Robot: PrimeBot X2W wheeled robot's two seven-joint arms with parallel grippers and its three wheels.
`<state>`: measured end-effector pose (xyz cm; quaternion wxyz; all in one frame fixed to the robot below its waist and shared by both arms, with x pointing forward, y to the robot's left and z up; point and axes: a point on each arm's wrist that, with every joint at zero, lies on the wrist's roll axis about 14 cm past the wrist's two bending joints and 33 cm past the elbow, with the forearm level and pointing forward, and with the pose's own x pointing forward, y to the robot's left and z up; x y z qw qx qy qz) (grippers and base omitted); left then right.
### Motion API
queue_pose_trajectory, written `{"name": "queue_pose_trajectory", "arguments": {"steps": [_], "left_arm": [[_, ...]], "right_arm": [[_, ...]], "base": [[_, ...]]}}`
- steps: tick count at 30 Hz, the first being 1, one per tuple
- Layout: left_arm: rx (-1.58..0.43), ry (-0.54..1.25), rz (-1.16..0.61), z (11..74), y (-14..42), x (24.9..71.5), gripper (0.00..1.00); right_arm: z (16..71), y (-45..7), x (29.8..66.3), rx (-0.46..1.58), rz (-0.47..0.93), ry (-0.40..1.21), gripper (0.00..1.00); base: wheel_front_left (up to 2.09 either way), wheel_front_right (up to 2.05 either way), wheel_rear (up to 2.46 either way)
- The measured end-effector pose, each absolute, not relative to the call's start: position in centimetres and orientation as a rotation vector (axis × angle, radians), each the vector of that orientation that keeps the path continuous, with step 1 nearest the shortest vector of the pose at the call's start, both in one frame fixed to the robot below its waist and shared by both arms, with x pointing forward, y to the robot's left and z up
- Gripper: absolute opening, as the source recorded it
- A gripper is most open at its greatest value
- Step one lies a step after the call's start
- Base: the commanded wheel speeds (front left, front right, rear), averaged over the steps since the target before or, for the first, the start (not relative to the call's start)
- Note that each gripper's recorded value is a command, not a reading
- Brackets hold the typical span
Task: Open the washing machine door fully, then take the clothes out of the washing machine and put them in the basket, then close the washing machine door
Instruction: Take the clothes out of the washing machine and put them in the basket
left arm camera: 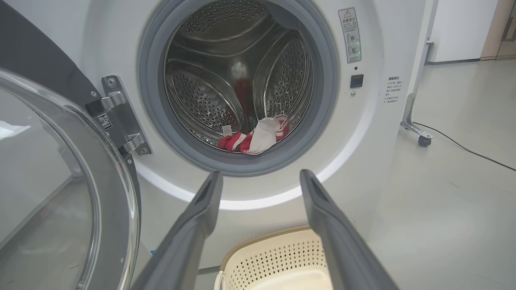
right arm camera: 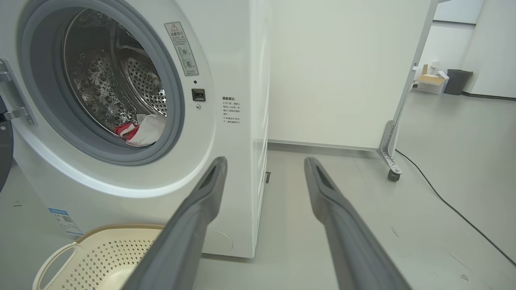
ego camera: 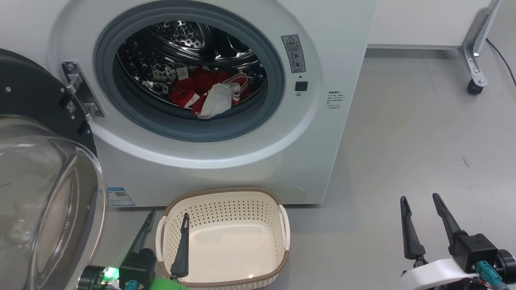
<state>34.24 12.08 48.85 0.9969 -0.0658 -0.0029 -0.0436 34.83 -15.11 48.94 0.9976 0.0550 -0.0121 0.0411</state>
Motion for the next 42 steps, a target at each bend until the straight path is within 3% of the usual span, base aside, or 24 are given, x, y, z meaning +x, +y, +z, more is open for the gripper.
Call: {"name": "queue_pose_trajectory", "arguments": {"steps": [18,26,42], "left_arm": [[-0.152,0.034,-0.089,47.9,11.8,34.3,1.0],[-0.159,0.085,-0.14,47.0,10.6,36.4,1.0],[-0.218,0.459,-0.339,40.4,5.5,41.4,1.0]], "right_arm": [[48.5,-14.8,34.9,0.114,0.091,-0.009,1.0],[47.8,-14.1,35.0,0.121,0.113,0.014,1.0],[46.5,-16.1,36.7,0.118,0.055,0.048,1.0]], "base": [[0.0,0.0,0.0],[0.0,0.0,0.0],[0.0,0.0,0.0]]}}
